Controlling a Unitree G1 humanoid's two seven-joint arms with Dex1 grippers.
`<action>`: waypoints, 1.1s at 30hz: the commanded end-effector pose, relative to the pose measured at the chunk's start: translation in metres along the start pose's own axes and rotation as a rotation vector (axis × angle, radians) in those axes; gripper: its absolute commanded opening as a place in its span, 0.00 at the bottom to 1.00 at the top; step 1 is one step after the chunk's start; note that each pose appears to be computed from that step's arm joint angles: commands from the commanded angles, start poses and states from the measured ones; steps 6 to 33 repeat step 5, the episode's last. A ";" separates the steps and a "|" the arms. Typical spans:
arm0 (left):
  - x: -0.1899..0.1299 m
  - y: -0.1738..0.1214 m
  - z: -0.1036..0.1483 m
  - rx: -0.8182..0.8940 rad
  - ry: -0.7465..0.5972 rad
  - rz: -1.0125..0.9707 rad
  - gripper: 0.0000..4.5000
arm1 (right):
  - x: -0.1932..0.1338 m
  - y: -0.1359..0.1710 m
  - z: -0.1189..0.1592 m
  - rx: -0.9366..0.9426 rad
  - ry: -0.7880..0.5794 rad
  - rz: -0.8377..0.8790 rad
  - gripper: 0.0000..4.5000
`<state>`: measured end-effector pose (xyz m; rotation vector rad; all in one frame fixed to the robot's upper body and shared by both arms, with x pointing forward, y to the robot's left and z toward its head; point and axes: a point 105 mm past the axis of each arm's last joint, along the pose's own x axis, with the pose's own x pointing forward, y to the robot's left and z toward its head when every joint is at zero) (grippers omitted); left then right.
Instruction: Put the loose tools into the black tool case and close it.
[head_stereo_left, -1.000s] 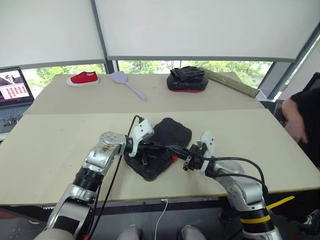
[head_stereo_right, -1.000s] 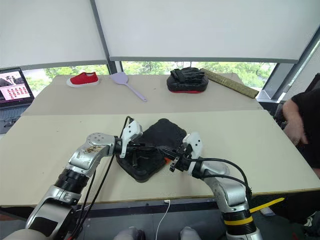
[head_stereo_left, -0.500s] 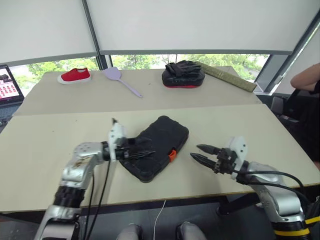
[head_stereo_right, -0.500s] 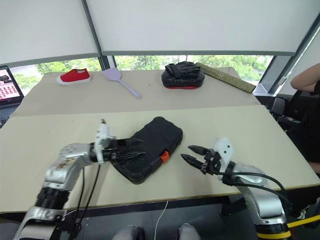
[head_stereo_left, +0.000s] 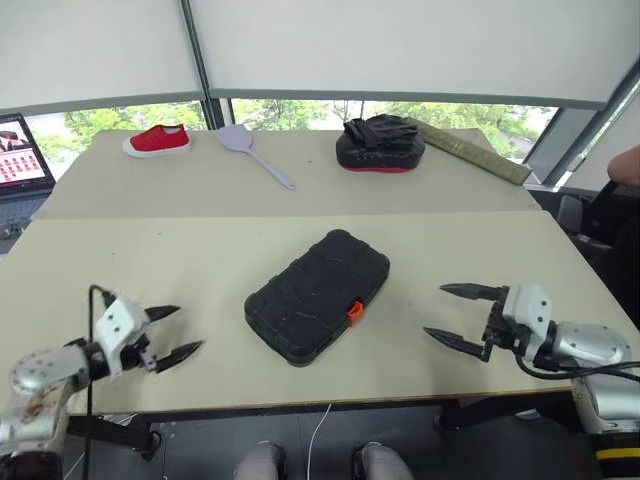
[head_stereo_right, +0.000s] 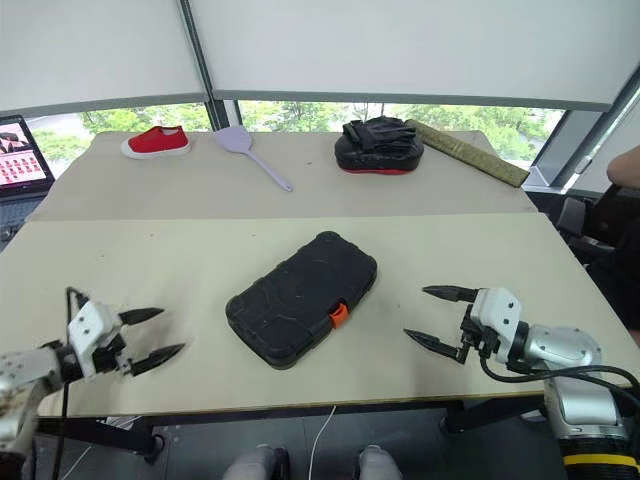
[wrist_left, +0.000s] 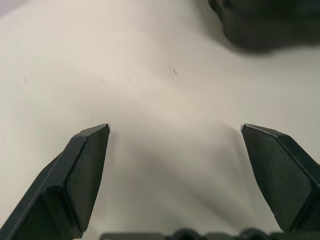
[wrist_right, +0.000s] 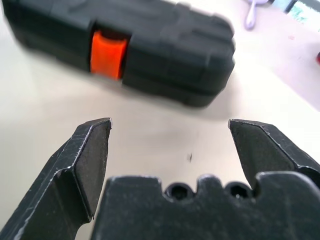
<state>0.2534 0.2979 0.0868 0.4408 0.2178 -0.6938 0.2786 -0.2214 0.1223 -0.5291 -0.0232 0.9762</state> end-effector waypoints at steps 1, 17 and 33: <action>-0.005 0.006 0.009 0.096 -0.021 0.055 1.00 | -0.006 -0.003 0.001 -0.063 0.008 -0.007 0.97; 0.000 0.009 0.007 0.098 -0.030 0.091 1.00 | -0.007 -0.003 -0.002 -0.060 0.012 -0.025 0.97; 0.000 0.009 0.007 0.098 -0.030 0.091 1.00 | -0.007 -0.003 -0.002 -0.060 0.012 -0.025 0.97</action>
